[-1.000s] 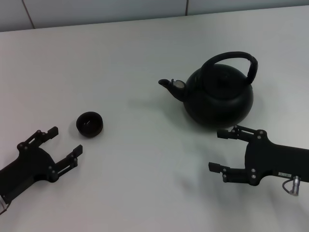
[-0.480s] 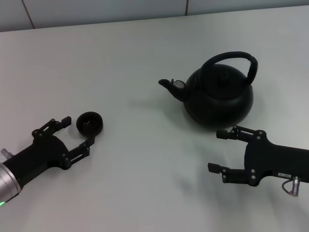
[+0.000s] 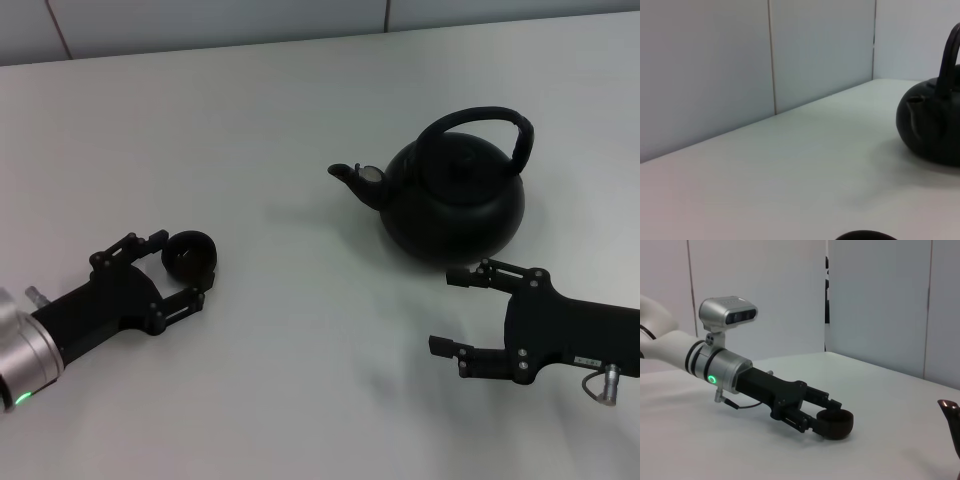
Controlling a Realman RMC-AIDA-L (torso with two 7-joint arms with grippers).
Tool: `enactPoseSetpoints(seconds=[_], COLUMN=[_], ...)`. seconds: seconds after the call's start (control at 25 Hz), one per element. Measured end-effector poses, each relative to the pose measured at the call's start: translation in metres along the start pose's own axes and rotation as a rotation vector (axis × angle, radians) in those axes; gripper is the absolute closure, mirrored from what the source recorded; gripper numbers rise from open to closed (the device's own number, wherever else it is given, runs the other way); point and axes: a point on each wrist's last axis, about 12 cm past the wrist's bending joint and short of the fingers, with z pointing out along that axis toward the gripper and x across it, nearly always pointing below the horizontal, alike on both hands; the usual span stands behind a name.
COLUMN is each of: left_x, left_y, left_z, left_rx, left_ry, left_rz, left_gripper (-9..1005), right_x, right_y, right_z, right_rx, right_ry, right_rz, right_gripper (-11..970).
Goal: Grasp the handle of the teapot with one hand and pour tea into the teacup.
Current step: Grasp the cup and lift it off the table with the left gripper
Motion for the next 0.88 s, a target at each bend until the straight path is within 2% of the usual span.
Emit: enactPoseSetpoints(seconds=[0.16,0.56,0.88], left_x=[-0.0023,-0.0043,-0.0053], left_y=[0.0022,0.0017,0.0026], left_z=[0.0065,0.008,0.0084], left_rx=[-0.002,0.006,0.007], left_ry=[0.015,0.006,0.004], left_rz=[0.009,0.009,0.011], left_gripper=[194,195,259], right_x=[-0.0003,-0.0006,-0.0012], right_y=[-0.0003,0.0,-0.0001], right_z=[0.0003,0.0018,0.0039], right_rx=[-0.001,-0.004,-0.009], right_ry=[-0.001,-0.004,-0.008], right_rz=[-0.001,0.001,0.003], right_gripper=[146,145,145])
